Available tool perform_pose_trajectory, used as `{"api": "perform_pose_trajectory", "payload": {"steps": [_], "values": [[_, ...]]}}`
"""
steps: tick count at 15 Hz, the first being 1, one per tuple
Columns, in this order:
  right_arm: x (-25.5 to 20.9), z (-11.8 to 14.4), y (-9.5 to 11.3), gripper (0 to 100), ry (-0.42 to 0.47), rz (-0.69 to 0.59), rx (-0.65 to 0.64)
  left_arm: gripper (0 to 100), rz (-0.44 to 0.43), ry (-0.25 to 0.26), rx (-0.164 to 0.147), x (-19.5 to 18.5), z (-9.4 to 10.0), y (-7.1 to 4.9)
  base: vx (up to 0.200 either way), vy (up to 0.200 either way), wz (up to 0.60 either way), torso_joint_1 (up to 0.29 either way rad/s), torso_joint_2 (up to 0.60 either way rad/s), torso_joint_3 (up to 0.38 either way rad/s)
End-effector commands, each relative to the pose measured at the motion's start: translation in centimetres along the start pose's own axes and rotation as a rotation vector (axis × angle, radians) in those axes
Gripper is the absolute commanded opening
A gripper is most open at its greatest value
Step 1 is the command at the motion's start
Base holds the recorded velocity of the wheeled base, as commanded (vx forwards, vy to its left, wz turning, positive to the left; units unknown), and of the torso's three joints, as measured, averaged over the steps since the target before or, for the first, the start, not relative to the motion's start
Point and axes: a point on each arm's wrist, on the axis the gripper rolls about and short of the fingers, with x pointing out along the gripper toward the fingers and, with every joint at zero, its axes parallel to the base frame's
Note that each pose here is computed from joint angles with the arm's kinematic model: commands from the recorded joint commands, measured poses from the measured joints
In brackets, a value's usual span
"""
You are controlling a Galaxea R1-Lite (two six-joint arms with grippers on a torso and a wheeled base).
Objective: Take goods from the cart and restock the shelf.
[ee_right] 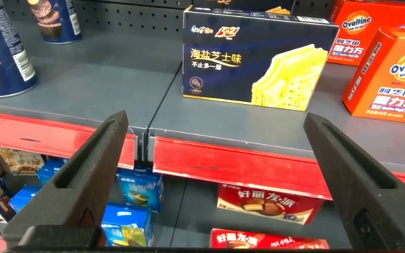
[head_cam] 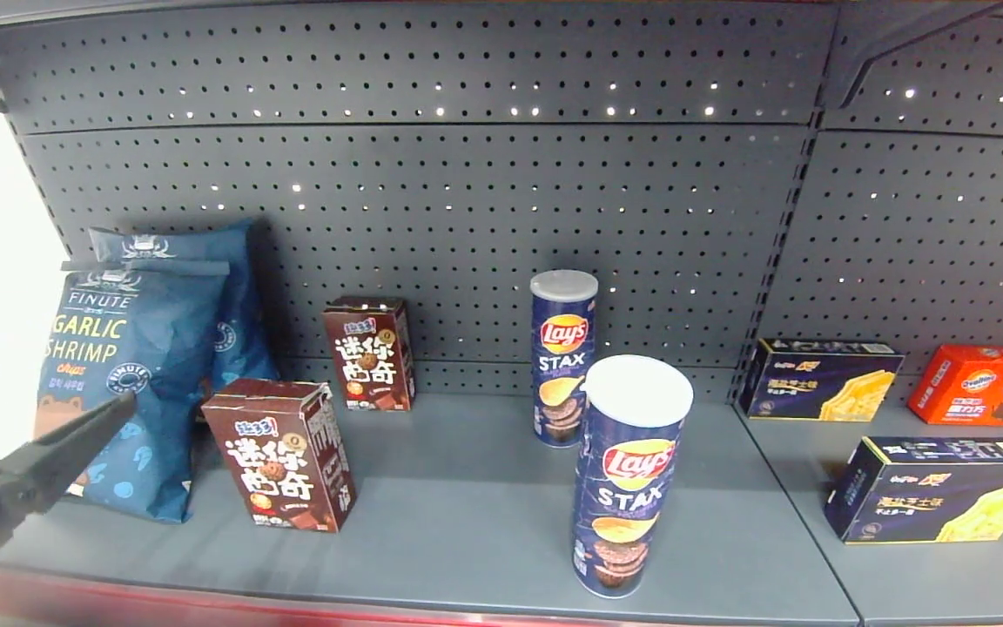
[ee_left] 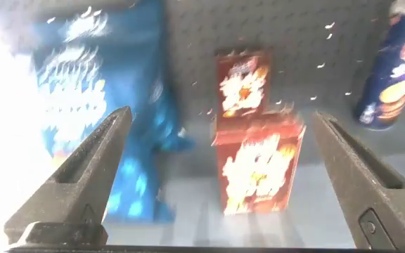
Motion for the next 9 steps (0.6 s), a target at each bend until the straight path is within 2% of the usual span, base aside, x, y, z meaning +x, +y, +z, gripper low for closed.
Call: {"api": "perform_pose_trajectory", "payload": {"steps": [1,2,3,4,9], "values": [[0.0,0.0,0.0,100,0.001,0.005,-0.002,100,0.043,-0.011,-0.007,-3.1,-3.0,0.0,0.000,0.000,0.00,0.000,0.00,0.000],[0.0,0.0,0.0,100,0.001,0.010,-0.005,100,0.053,-0.006,-0.009,-3.4,-3.5,-0.1,0.000,0.000,0.00,0.000,0.00,0.000],[0.0,0.0,0.0,100,0.000,0.020,-0.008,100,0.082,0.004,-0.021,-4.4,-5.1,-0.2,0.000,0.000,0.00,0.000,0.00,0.000],[0.0,0.0,0.0,100,0.000,0.020,-0.008,100,0.096,0.003,-0.027,-4.9,-5.8,-0.2,0.000,0.000,0.00,0.000,0.00,0.000],[0.0,0.0,0.0,100,0.004,0.010,-0.009,100,0.135,-0.033,-0.030,-7.3,-8.7,-0.5,0.000,0.000,0.00,0.000,0.00,0.000]]}}
